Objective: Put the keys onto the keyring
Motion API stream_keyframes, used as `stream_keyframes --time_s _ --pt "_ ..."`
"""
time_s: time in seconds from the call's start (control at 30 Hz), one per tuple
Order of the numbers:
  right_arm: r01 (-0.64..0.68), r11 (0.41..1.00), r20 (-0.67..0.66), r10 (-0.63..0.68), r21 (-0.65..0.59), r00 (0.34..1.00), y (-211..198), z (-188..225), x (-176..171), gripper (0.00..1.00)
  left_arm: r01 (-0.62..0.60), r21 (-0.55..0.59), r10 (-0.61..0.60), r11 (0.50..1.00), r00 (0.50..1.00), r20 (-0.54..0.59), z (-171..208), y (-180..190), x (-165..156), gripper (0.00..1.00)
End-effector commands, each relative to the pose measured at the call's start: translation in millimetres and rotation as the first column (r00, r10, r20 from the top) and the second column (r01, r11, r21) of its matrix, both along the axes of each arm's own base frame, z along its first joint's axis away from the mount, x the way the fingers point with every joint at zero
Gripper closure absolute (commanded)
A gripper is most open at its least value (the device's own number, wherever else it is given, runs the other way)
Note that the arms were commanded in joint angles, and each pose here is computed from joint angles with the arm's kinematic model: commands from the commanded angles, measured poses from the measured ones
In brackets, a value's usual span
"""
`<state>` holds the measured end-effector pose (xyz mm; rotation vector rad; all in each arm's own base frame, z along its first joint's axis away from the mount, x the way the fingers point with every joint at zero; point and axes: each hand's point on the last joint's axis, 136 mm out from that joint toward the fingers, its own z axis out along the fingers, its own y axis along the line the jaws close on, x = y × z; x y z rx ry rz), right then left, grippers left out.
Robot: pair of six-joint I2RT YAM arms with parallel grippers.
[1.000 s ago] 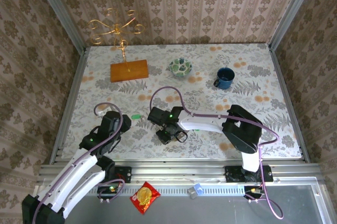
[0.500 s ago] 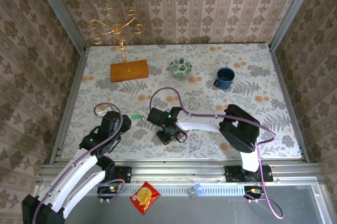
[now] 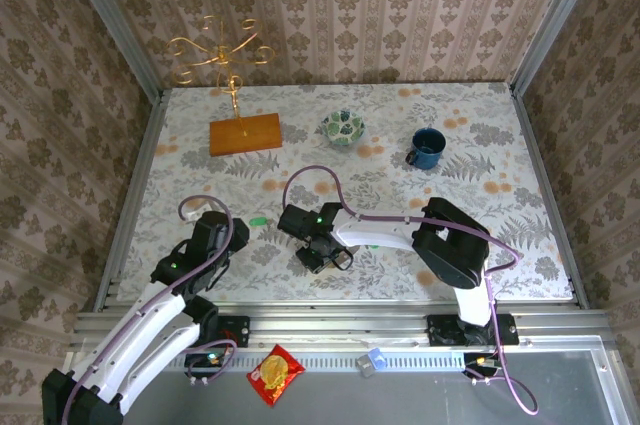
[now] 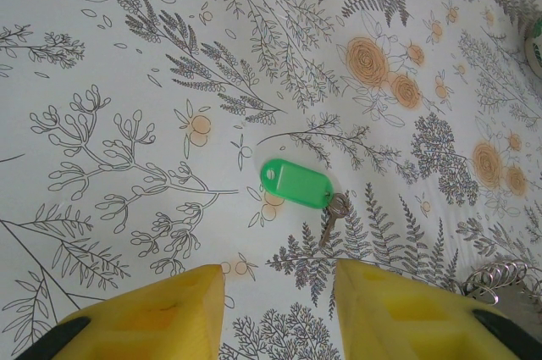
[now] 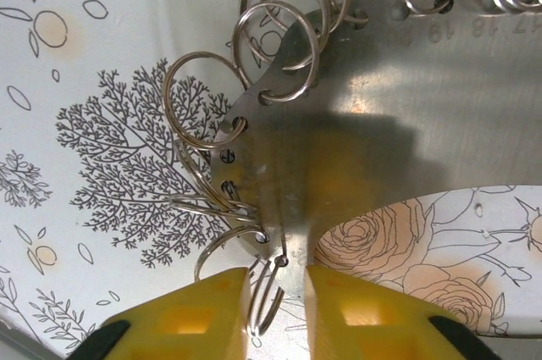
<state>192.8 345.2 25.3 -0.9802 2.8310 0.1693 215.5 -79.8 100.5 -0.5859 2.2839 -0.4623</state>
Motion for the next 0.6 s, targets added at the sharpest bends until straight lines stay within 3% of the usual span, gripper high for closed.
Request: stream_keyframes --time_s 0.0,0.2,0.43,0.57 --pt "0.000 0.999 0.022 0.001 -0.040 1.000 -3.0 2.7 3.3 0.79 -0.025 0.002 0.025 1.000 1.000 -0.002 -2.3 5.2 -0.7 0.61" --pt "0.000 0.999 0.021 0.001 -0.046 1.000 -3.4 2.3 3.3 0.84 -0.024 0.003 0.024 1.000 1.000 -0.006 -3.6 5.0 -1.1 0.61" --pt "-0.001 0.998 0.008 0.002 -0.058 1.000 -4.3 -1.0 1.8 0.83 -0.023 0.004 0.023 1.000 1.000 -0.006 -3.3 5.0 -1.1 0.61" --pt "0.000 0.998 0.008 0.000 -0.057 1.000 -4.1 -1.0 1.9 0.88 -0.024 0.005 0.024 1.000 1.000 -0.002 -2.0 5.4 -0.6 0.61"
